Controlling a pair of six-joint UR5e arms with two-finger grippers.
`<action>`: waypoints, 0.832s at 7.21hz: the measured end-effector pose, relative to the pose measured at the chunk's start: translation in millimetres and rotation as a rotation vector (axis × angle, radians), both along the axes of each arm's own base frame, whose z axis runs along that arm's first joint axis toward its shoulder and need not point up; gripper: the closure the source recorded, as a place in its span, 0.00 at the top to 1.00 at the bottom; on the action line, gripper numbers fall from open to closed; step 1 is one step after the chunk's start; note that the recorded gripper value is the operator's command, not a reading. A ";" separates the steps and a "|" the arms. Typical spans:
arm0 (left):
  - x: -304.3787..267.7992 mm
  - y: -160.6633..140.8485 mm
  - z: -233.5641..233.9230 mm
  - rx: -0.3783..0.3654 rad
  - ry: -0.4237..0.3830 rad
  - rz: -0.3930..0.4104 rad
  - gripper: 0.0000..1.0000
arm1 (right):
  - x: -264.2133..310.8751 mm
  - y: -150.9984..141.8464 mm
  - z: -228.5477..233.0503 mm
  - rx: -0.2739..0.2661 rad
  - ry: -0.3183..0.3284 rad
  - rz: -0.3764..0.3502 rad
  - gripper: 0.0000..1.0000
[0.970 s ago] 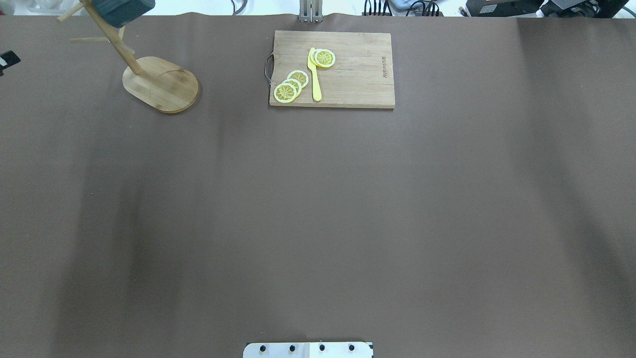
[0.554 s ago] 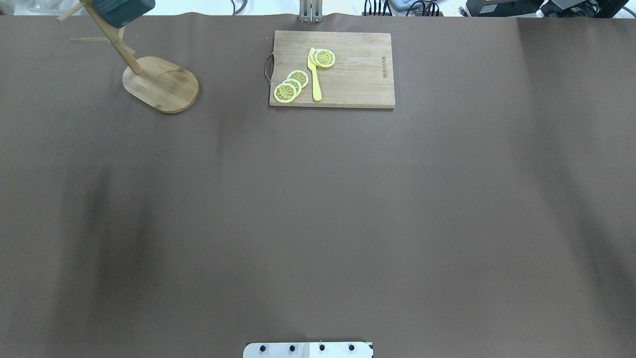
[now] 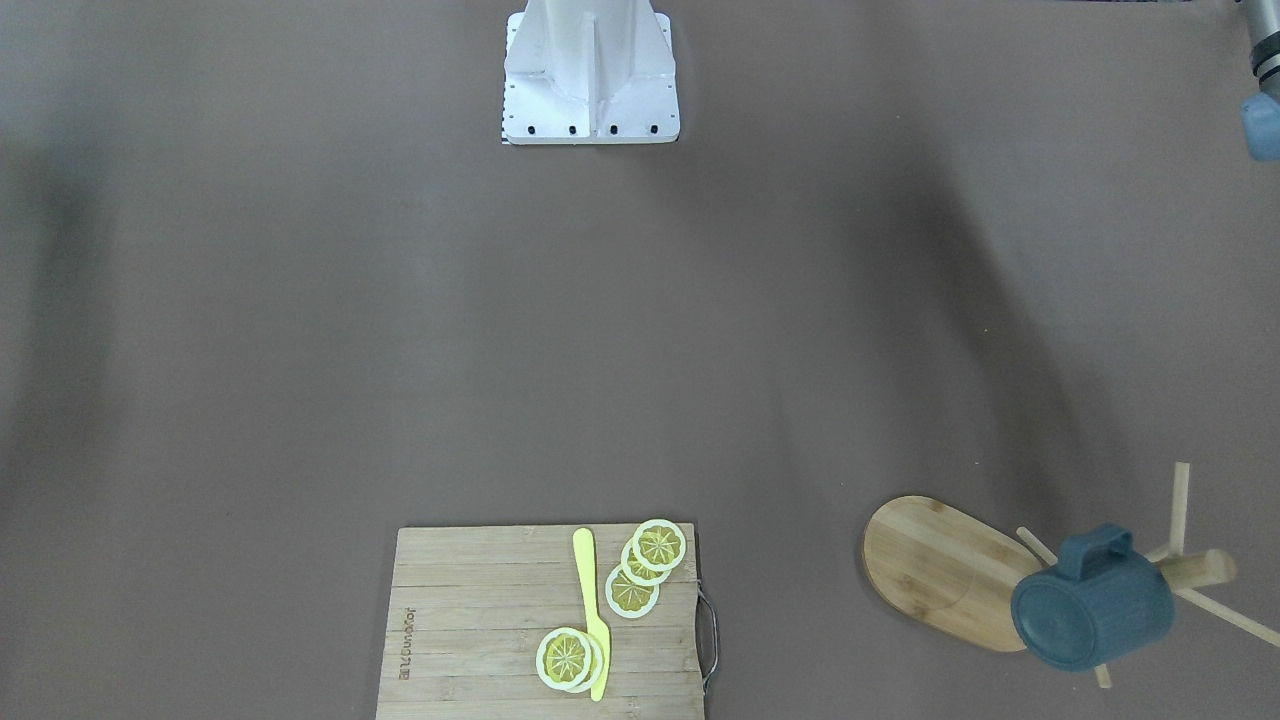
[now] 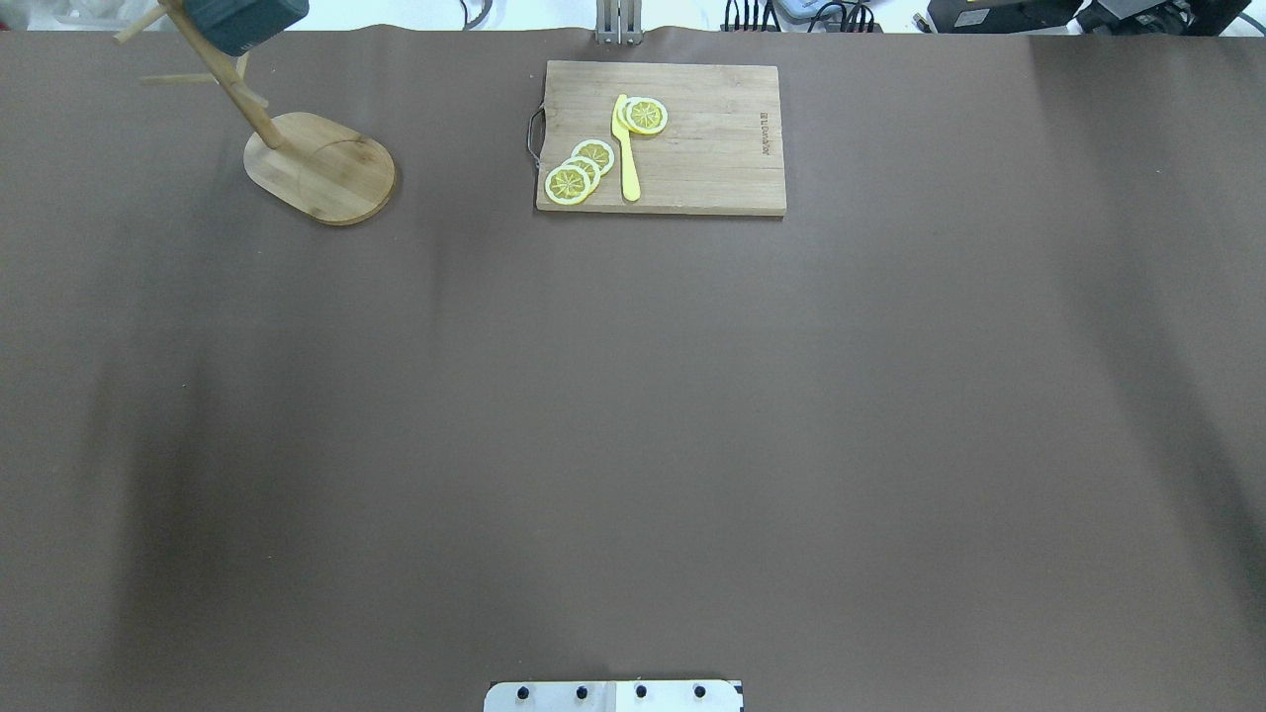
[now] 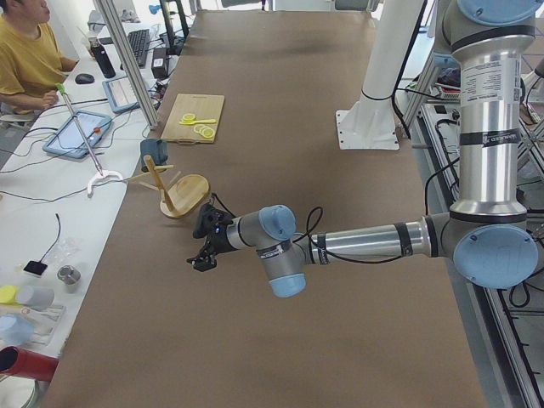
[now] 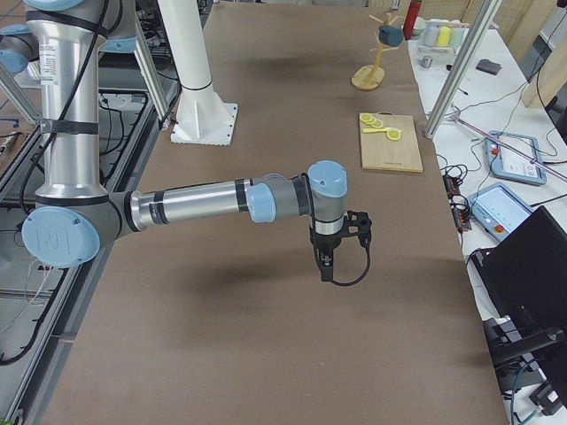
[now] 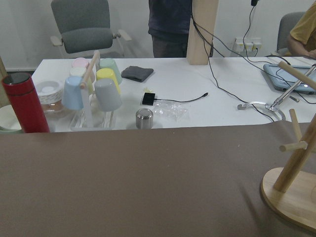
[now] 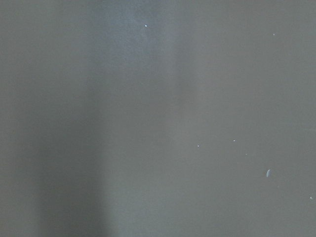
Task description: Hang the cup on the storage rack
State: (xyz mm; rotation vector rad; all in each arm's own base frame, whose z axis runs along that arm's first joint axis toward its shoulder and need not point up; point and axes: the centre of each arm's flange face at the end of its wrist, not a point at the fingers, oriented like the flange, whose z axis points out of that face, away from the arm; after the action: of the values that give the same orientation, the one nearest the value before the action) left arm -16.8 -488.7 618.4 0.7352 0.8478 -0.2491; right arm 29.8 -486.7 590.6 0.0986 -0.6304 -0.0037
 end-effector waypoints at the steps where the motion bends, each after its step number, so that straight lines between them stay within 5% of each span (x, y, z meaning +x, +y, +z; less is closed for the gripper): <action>1: -4.7 -3.8 -3.0 -0.069 -0.016 0.066 0.98 | 11.3 1.7 14.3 0.004 0.002 -0.023 1.00; 3: -6.5 -4.5 -27.8 -0.190 -0.058 0.201 0.98 | 20.1 6.6 27.9 0.009 -0.006 -0.053 1.00; 6: -13.2 9.7 -21.9 -0.260 -0.166 0.414 0.98 | 21.1 8.5 41.4 0.022 -0.008 -0.106 1.00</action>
State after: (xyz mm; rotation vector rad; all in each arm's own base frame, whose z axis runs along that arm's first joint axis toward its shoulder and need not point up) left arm -30.0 -479.1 596.5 0.3212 0.7722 0.0714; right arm 50.9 -478.2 632.0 0.0865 -0.6427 -0.1126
